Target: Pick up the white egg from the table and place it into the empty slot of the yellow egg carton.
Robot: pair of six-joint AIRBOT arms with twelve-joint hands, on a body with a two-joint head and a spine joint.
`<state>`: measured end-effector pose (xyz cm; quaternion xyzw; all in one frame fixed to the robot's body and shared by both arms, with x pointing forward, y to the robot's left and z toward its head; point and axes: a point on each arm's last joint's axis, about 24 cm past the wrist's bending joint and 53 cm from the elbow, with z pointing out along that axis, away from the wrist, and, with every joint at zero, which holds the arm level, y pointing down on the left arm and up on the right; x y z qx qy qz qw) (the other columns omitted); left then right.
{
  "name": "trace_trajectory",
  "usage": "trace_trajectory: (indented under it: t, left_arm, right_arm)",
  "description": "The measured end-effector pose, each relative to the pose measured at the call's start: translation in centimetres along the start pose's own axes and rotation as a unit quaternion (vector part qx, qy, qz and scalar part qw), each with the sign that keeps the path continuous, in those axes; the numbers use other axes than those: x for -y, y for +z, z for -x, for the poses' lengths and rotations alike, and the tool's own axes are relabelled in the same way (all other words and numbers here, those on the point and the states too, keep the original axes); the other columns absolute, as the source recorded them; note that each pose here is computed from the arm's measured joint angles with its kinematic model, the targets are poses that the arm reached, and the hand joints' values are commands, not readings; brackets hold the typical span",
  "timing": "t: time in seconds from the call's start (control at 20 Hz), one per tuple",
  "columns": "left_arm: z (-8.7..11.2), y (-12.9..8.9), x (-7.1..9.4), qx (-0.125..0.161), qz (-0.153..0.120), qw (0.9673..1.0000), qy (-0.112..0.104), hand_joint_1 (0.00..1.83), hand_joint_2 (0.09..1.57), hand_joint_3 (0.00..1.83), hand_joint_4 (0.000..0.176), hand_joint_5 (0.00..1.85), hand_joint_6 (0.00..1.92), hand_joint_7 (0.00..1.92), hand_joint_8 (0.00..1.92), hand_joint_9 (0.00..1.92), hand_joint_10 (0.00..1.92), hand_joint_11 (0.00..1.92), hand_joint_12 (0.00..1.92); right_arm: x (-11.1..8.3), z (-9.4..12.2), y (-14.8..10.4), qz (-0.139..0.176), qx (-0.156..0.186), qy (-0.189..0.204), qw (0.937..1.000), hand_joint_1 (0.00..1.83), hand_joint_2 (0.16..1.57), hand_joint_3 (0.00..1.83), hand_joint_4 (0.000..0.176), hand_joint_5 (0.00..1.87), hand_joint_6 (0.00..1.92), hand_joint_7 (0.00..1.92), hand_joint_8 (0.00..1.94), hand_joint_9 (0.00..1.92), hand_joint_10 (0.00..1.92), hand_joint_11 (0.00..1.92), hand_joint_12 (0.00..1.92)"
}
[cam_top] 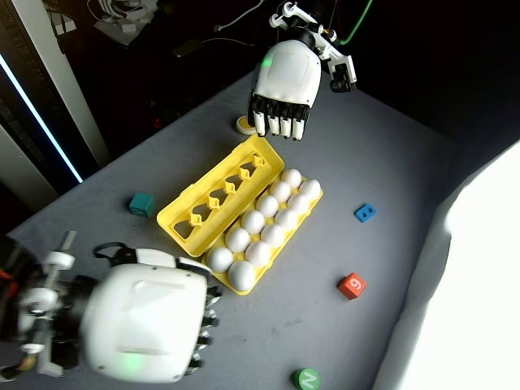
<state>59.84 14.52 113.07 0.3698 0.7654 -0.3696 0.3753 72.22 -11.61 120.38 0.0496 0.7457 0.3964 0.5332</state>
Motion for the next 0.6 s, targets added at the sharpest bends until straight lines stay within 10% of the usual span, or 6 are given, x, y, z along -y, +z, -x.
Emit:
trace_trajectory:
  t: [0.15, 0.2, 0.25, 0.6]
  left_arm:
    - [-0.1, -0.1, 0.3, -0.001, -0.005, 0.9999, 0.009, 0.59, 1.53, 0.01, 0.163, 1.08, 1.92, 1.06, 1.92, 1.03, 1.92, 0.99, 1.92]
    - [-0.1, -0.2, 0.2, -0.002, -0.004, 0.9999, 0.01, 0.52, 1.54, 0.0, 0.035, 1.03, 1.92, 1.02, 1.92, 0.99, 1.92, 0.94, 1.92]
    - [-0.1, -0.3, 0.0, -0.002, -0.001, 0.9999, 0.011, 0.55, 1.53, 0.0, 0.0, 0.99, 1.92, 0.98, 1.92, 0.96, 1.92, 0.91, 1.92]
    - [-0.2, -1.3, -0.4, -0.003, 0.005, 0.9998, 0.019, 0.43, 1.57, 0.01, 0.0, 1.0, 1.92, 0.99, 1.92, 0.94, 1.92, 0.84, 1.92]
  right_arm:
    - [-0.5, 0.6, -3.3, 0.003, 0.0, -0.033, 0.9995, 1.0, 1.36, 0.0, 0.0, 1.29, 1.92, 1.4, 1.94, 1.43, 1.92, 1.55, 1.92]
    - [-1.0, 0.7, -4.5, 0.008, 0.0, -0.053, 0.9986, 0.96, 1.37, 0.0, 0.0, 1.27, 1.92, 1.37, 1.94, 1.39, 1.92, 1.53, 1.92]
    - [-1.6, 0.6, -5.7, 0.014, 0.0, -0.065, 0.9978, 0.86, 1.4, 0.01, 0.0, 1.25, 1.92, 1.34, 1.94, 1.36, 1.92, 1.5, 1.92]
    - [-1.3, 1.6, -11.1, -0.007, 0.006, -0.081, 0.9966, 0.96, 1.37, 0.0, 0.014, 1.23, 1.92, 1.33, 1.94, 1.35, 1.92, 1.51, 1.92]
